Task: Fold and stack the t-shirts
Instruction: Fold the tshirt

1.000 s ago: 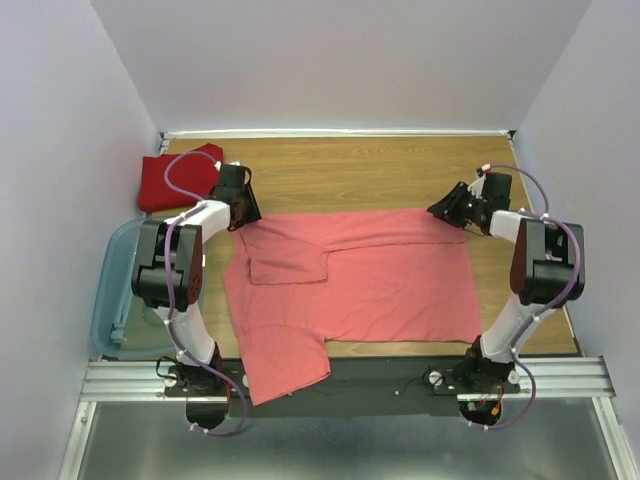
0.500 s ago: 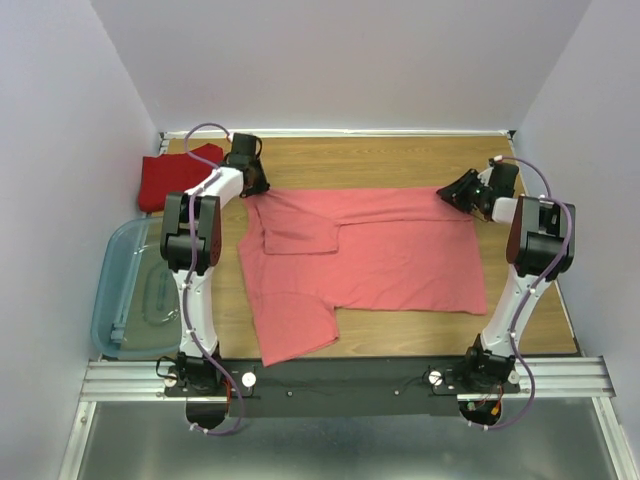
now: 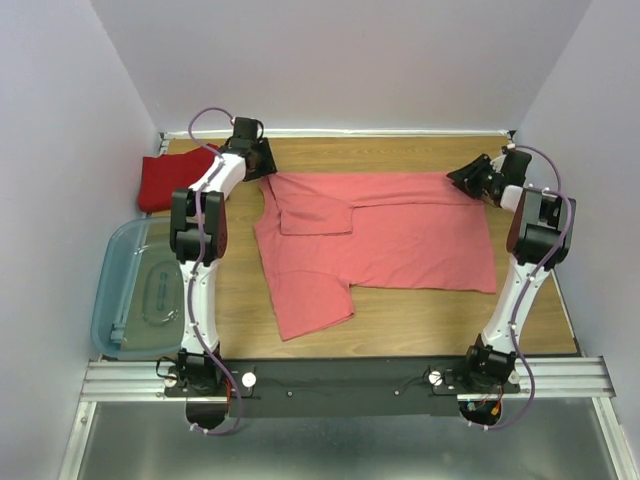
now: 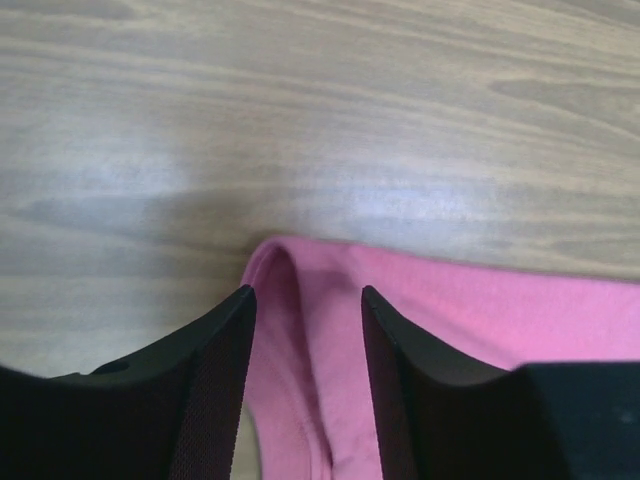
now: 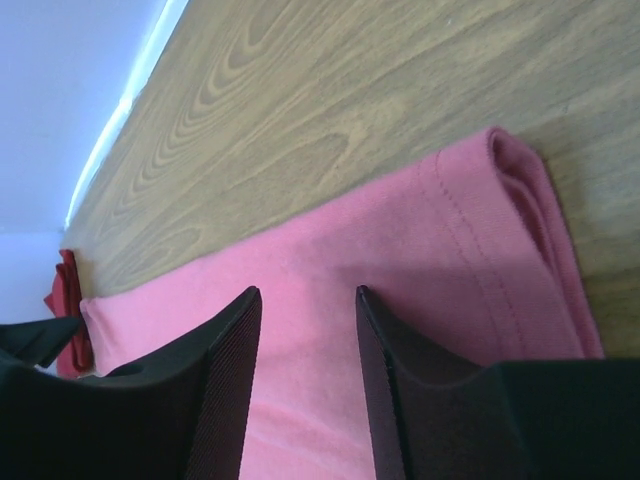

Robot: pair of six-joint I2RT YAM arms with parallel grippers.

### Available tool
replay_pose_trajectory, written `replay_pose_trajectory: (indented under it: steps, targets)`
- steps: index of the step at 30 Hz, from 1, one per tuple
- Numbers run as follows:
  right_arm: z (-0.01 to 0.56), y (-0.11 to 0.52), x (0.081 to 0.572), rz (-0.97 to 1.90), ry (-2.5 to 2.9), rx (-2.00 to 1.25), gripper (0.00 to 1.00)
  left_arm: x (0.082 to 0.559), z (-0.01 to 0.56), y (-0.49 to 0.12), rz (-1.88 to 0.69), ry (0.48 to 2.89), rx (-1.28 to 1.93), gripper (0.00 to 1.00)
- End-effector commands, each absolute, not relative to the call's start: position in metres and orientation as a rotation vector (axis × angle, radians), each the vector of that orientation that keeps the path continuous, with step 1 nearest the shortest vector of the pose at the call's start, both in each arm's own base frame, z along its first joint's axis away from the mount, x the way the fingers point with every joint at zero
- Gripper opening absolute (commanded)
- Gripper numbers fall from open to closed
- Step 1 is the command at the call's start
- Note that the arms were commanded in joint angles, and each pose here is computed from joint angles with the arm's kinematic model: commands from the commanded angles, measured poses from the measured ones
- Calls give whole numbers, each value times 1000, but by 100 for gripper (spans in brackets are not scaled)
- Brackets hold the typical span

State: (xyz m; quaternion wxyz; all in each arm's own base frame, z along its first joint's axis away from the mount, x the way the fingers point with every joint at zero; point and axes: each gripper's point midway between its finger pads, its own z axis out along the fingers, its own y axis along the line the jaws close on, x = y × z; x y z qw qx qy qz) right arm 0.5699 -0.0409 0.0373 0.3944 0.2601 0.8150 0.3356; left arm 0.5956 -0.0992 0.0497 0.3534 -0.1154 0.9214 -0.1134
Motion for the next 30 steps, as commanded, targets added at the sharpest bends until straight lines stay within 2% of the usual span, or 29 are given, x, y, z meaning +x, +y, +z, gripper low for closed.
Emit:
replay_pose_trajectory:
  steps: [1,3,4,5,6,8,10,11,15,20,26,30]
  targets:
    - [59,-29,553,887,2104,596,51,591,148,-97,-357,2180,-275,61]
    - [87,-16,545,885,2089,527,52,581,163,-99,-345,2155,-260,63]
    - [84,-8,534,892,2111,518,52,573,191,-98,-338,2111,-242,63]
    - [104,7,528,887,2102,454,53,560,183,-102,-325,2135,-236,63]
    - [99,16,515,894,2127,445,53,549,203,-102,-335,2102,-231,63]
    - [114,45,498,900,2141,357,53,529,203,-111,-363,2114,-220,63]
    - [106,69,476,934,2184,323,53,499,187,-118,-392,2161,-216,62]
    - [112,94,465,982,2193,263,52,477,160,-127,-408,2227,-196,61]
    - [101,161,426,1078,2276,137,52,428,132,-141,-445,2265,-169,61]
    - [90,229,397,1229,2294,65,50,404,101,-157,-543,2300,-153,61]
    - [66,271,385,1332,2305,90,47,397,76,-166,-578,2354,-159,61]
    - [47,274,388,1271,2341,156,45,398,66,-164,-561,2376,-189,59]
